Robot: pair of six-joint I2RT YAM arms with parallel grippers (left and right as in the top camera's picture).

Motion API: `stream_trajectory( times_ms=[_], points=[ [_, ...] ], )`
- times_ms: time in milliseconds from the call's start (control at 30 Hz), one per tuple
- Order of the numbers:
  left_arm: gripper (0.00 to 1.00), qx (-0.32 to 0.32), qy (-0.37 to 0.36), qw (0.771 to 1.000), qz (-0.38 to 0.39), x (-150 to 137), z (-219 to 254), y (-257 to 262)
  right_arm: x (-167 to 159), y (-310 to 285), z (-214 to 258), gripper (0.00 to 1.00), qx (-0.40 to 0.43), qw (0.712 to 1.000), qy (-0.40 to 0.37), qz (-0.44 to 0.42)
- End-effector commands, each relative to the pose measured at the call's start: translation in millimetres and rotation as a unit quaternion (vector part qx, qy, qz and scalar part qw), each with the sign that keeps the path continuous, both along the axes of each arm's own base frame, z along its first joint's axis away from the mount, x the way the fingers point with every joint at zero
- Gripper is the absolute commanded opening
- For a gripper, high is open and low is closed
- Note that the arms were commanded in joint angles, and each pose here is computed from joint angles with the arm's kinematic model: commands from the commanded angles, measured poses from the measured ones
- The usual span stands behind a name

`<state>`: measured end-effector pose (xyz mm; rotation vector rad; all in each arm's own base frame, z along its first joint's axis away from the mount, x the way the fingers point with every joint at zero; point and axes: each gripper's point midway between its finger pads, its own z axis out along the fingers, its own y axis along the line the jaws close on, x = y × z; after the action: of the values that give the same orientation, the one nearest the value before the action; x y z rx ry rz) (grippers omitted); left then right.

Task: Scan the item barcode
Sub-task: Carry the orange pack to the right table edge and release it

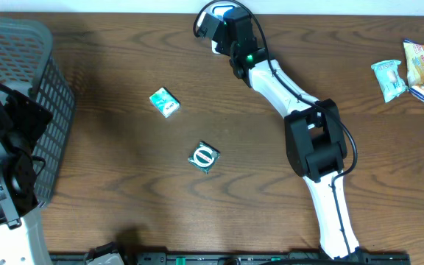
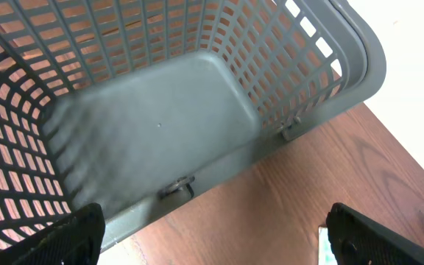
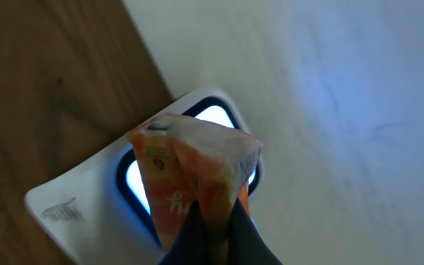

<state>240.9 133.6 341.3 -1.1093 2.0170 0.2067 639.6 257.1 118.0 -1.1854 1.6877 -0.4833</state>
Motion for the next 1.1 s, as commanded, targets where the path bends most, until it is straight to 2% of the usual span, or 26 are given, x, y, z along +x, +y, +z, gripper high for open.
stream_trajectory(
  times_ms=[0, 167, 300, 500, 633, 667, 700, 733, 767, 800, 867, 933, 1067],
  points=[
    [0.95, -0.001, 0.0, 1.0, 0.007, -1.5, 0.0, 1.5, 6.7, -16.3, 28.7, 0.01, -0.004, 0.999, -0.028, -0.027],
    [0.95, -0.001, 0.0, 1.0, 0.007, -1.5, 0.0, 1.5, 8.6, -60.1, 92.4, 0.01, 0.034, 0.996, -0.052, -0.07],
    [0.95, -0.001, 0.0, 1.0, 0.007, -1.5, 0.0, 1.5, 2.9, -105.8, 109.0, 0.01, 0.022, 0.994, -0.03, -0.102],
    [0.95, -0.001, 0.0, 1.0, 0.007, -1.5, 0.0, 1.5, -9.5, -214.1, 71.0, 0.01, 0.027, 0.971, 0.064, -0.229],
    [0.95, -0.001, 0.0, 1.0, 0.007, -1.5, 0.0, 1.5, -39.7, -295.5, 32.3, 0.01, 0.053, 0.931, 0.154, -0.327],
    [0.95, -0.001, 0.0, 1.0, 0.007, -1.5, 0.0, 1.5, -52.4, -328.8, 23.3, 0.12, 0.078, 0.908, 0.174, -0.374],
    [0.95, -0.001, 0.0, 1.0, 0.007, -1.5, 0.0, 1.5, -56.7, -342.5, 21.1, 0.23, 0.092, 0.897, 0.176, -0.395],
    [0.95, -0.001, 0.0, 1.0, 0.007, -1.5, 0.0, 1.5, -62.9, -361.7, 18.4, 0.54, 0.115, 0.879, 0.179, -0.426],
    [0.95, -0.001, 0.0, 1.0, 0.007, -1.5, 0.0, 1.5, -68.1, -376.7, 16.6, 0.76, 0.133, 0.865, 0.18, -0.448],
    [0.95, -0.001, 0.0, 1.0, 0.007, -1.5, 0.0, 1.5, -73.3, -390.6, 15.1, 0.8, 0.152, 0.85, 0.178, -0.472],
    [0.95, -0.001, 0.0, 1.0, 0.007, -1.5, 0.0, 1.5, -83.3, -409.5, 10.2, 0.98, 0.199, 0.818, 0.184, -0.508],
    [0.95, -0.001, 0.0, 1.0, 0.007, -1.5, 0.0, 1.5, -85.8, -404.7, 4.1, 0.99, 0.238, 0.81, 0.208, -0.495],
    [0.95, -0.001, 0.0, 1.0, 0.007, -1.5, 0.0, 1.5, -82.6, -337.5, 0.8, 0.99, 0.365, 0.803, 0.303, -0.362]
  ],
)
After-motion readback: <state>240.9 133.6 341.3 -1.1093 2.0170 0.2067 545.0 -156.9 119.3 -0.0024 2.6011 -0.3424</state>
